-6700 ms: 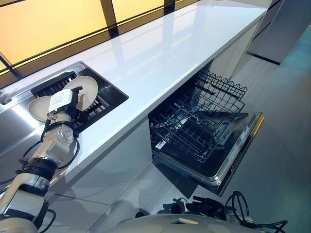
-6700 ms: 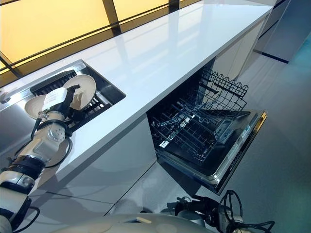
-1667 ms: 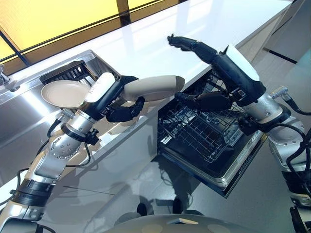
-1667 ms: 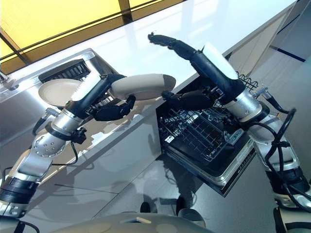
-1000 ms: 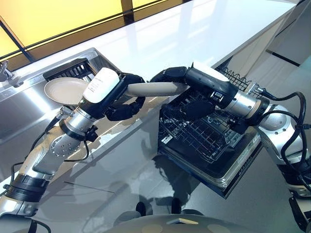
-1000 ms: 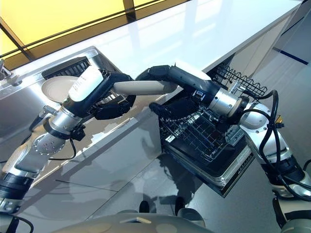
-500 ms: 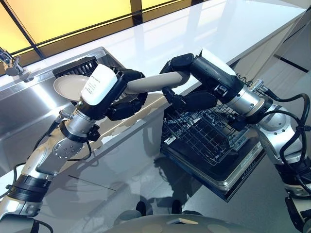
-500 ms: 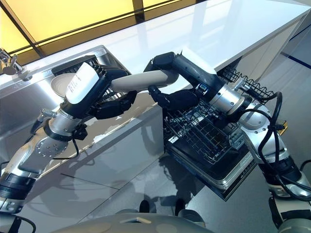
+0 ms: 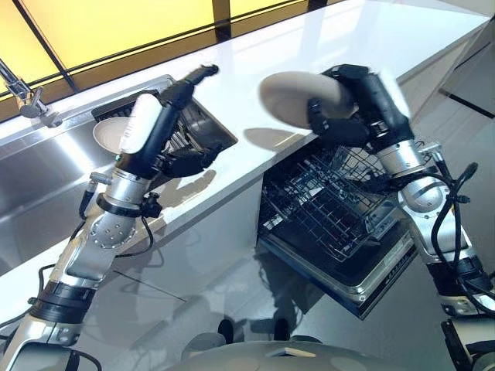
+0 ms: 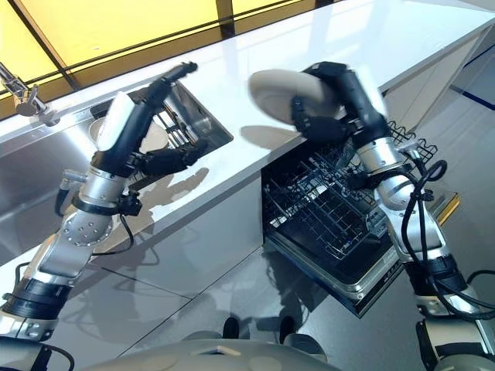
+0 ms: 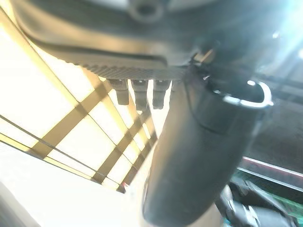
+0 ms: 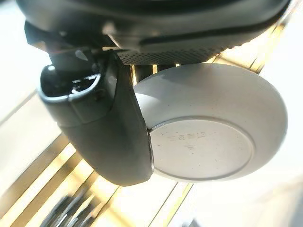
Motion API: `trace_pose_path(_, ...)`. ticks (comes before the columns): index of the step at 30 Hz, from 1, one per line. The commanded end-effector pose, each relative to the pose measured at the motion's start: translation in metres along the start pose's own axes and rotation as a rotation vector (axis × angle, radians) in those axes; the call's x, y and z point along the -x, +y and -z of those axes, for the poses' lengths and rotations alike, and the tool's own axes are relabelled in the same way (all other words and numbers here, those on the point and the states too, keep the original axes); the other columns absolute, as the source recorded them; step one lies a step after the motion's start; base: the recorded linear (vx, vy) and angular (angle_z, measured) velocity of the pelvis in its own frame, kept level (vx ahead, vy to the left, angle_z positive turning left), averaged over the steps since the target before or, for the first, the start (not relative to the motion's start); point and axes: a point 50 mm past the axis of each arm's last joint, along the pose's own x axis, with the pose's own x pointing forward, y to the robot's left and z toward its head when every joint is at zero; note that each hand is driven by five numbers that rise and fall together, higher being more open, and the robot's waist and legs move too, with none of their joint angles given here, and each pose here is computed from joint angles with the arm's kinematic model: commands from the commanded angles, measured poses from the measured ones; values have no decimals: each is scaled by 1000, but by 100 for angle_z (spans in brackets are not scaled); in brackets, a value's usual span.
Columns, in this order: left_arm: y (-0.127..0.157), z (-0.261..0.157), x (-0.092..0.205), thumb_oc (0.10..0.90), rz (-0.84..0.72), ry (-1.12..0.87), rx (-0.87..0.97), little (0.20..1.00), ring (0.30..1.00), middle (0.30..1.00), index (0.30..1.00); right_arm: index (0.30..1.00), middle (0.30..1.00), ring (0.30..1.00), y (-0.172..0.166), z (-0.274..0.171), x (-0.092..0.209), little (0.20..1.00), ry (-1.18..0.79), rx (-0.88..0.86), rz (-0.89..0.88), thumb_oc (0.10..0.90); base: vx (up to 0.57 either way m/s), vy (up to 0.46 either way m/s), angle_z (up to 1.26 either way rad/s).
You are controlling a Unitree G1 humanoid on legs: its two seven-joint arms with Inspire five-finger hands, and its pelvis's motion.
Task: Pick up plates and place into dishwasher.
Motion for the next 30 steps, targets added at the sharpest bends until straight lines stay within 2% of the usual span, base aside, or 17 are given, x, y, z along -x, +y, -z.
trace_pose_path(1, 40, 9, -15, 800, -235, 35, 28, 900, 900, 900, 900, 300, 300, 300, -45, -20, -7, 200, -141, 72, 326, 100, 0, 0, 0)
trace_pose_path(4, 45, 16, -13, 800, -262, 84, 19, 900, 900, 900, 900, 300, 300, 300, -59, -1, 4, 200, -46, 153, 435, 100, 0, 0, 0)
trace_pose_path(8, 52, 24, -7, 800, -286, 129, -16, 900, 900, 900, 900, 300, 300, 300, -74, 21, 14, 200, 84, 233, 498, 100, -7, -2, -1)
trace_pose_path(20, 73, 35, -4, 800, -360, 206, -127, 900, 900, 900, 900, 300, 300, 300, -66, 80, 40, 200, 427, 277, 430, 100, 4, -9, 2)
trace_pose_path(25, 80, 37, -4, 800, -342, 222, -189, 900, 900, 900, 900, 300, 300, 300, -66, 92, 38, 200, 516, 263, 438, 100, 18, -34, 10)
trace_pose_path(30, 91, 39, -11, 800, -224, 242, -309, 900, 900, 900, 900, 300, 300, 300, -63, 112, 32, 200, 665, 273, 470, 100, 55, -39, 17)
